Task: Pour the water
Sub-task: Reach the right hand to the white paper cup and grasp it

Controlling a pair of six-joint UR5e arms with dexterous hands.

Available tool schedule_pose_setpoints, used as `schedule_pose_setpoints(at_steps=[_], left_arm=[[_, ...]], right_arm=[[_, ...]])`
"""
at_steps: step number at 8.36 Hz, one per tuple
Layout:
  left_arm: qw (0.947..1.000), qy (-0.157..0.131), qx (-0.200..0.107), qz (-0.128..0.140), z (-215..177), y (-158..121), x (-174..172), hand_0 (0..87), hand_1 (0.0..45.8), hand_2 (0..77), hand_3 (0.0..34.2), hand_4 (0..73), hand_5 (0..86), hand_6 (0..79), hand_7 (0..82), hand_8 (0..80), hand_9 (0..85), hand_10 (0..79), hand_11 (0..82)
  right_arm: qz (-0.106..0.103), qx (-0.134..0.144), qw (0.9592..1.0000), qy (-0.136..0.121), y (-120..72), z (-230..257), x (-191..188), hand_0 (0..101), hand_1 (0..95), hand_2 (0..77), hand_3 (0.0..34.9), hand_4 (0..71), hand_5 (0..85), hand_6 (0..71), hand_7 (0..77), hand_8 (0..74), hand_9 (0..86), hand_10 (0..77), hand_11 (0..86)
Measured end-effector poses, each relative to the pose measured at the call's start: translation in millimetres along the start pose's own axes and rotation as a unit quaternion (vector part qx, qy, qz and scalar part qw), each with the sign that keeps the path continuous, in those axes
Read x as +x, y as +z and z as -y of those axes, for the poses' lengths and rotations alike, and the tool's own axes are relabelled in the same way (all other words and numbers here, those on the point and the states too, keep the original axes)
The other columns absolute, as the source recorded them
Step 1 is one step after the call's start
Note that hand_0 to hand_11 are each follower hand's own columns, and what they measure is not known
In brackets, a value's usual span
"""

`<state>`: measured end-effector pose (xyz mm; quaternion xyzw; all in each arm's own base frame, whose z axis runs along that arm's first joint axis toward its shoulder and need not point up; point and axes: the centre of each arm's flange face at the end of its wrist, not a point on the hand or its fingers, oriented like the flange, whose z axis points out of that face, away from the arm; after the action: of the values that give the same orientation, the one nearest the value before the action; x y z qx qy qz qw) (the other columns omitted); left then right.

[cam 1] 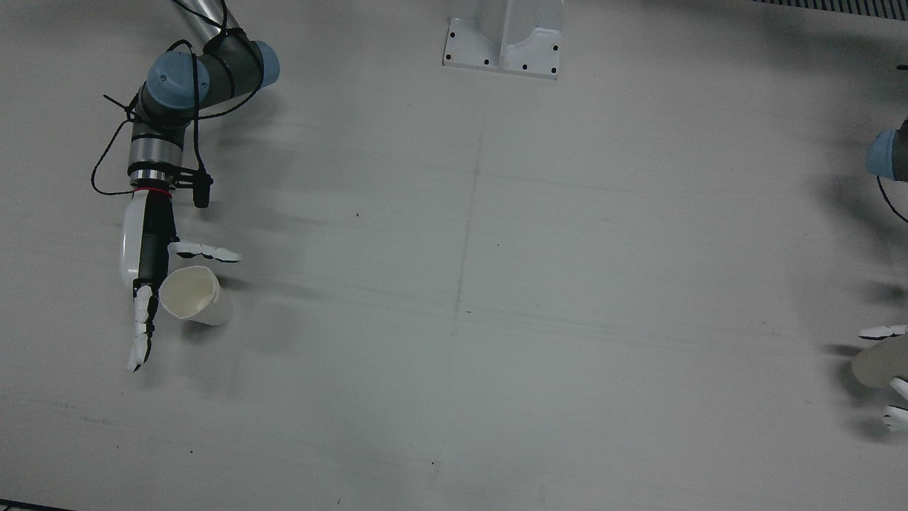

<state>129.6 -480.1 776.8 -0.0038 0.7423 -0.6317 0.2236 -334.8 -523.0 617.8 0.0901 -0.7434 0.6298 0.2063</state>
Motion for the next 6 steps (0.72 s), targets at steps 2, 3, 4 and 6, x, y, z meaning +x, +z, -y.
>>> schedule_pose_setpoints(at_steps=[2, 3, 4, 6], left_arm=[[1.0000, 0.001, -0.001, 0.000, -0.4, 0.4, -0.1, 80.2, 30.0, 12.5, 0.2, 45.8, 40.4, 26.7, 38.2, 20.7, 31.1, 13.1, 22.4], [1.0000, 0.001, -0.001, 0.000, -0.3, 0.4, -0.3, 80.2, 30.0, 12.5, 0.2, 45.8, 40.9, 26.2, 38.2, 20.7, 31.1, 13.1, 22.4], [1.0000, 0.002, -0.001, 0.000, -0.6, 0.9, -0.7, 80.2, 30.0, 12.5, 0.2, 45.8, 40.9, 26.2, 38.2, 20.7, 31.1, 13.1, 22.4], [1.0000, 0.002, -0.002, 0.000, -0.9, 1.1, -1.0, 80.1, 30.0, 12.5, 0.2, 45.8, 40.9, 26.7, 36.5, 20.7, 31.1, 14.2, 22.4]], right_arm=[[-0.003, -0.001, 1.0000, 0.000, -2.2, -0.2, 3.2, 46, 15.3, 8.7, 0.0, 0.0, 6.5, 1.6, 1.1, 0.5, 0.5, 0.5, 1.1], [-0.006, -0.001, 1.0000, -0.001, -3.5, -0.8, 6.1, 46, 10.4, 10.4, 0.0, 0.0, 6.5, 1.6, 1.1, 0.5, 0.5, 0.5, 0.5], [-0.010, -0.002, 1.0000, -0.003, -5.0, -1.9, 10.8, 46, 10.4, 10.4, 0.0, 0.0, 6.5, 1.6, 1.1, 0.5, 0.5, 0.5, 0.5], [-0.012, -0.007, 0.9999, -0.004, -6.1, -5.3, 18.0, 46, 13.1, 6.5, 0.0, 0.0, 4.9, 1.6, 1.1, 0.5, 0.5, 0.5, 0.5]])
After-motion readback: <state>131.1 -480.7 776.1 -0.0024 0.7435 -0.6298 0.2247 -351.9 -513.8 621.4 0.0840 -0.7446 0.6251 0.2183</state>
